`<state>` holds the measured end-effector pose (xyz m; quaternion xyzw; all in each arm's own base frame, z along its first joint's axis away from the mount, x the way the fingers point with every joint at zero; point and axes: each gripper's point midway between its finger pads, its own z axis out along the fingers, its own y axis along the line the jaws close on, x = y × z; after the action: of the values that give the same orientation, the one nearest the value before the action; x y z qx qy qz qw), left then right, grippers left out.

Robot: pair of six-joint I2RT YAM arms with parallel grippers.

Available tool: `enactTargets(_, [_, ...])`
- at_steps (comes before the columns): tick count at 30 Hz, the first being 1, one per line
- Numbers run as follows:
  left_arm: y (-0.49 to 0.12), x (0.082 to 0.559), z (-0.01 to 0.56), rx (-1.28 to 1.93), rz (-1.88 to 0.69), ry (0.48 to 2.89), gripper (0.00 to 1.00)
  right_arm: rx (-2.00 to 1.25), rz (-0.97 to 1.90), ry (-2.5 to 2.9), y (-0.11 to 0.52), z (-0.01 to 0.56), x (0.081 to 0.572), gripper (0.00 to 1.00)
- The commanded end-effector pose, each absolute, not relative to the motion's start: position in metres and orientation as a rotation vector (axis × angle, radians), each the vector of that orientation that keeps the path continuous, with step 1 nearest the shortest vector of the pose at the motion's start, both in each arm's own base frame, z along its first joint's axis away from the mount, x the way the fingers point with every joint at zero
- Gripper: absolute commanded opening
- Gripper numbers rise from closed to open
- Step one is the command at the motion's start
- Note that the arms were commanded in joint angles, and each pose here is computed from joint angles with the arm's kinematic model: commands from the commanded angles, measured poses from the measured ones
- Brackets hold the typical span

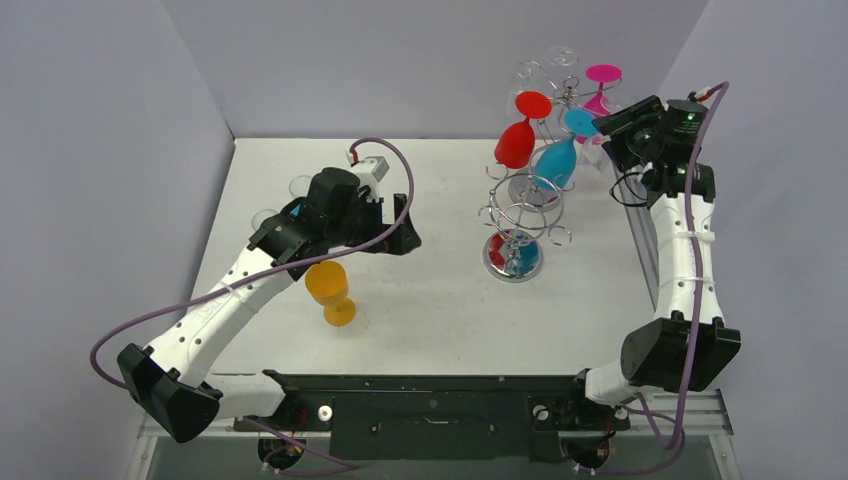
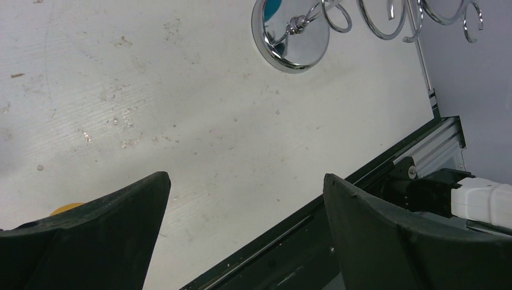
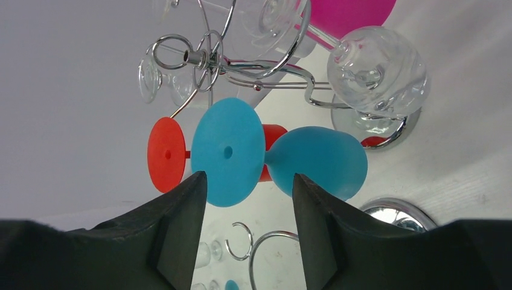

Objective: Take the wine glass off the wine glass rack
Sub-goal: Pick up the wine glass from the wine rack.

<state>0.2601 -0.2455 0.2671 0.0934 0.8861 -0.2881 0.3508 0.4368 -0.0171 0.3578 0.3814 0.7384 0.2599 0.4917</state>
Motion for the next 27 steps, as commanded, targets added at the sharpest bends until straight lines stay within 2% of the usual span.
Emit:
enactTargets(1, [-0.259, 0.266, 0.297, 0.237, -0.835, 2.186, 0.96, 0.924, 0.721, 1.737, -0.013, 0.363, 0.456, 0.49])
enactTargets(9, [-0.264, 0.269, 0.301, 0.229, -0.844, 2.183, 0.96, 0.951, 0.746, 1.732, -0.013, 0.356, 0.466, 0.41])
enactTargets(20, [-0.266, 0.270, 0.298, 0.221, -0.844, 2.190, 0.96, 0.964, 0.812, 1.712, -0.008, 0.354, 0.476, 0.22])
enactTargets(27, [-0.266, 0.270, 0.297, 0.218, -0.838, 2.193, 0.96, 0.963, 0.835, 1.717, -0.005, 0.351, 0.478, 0.21])
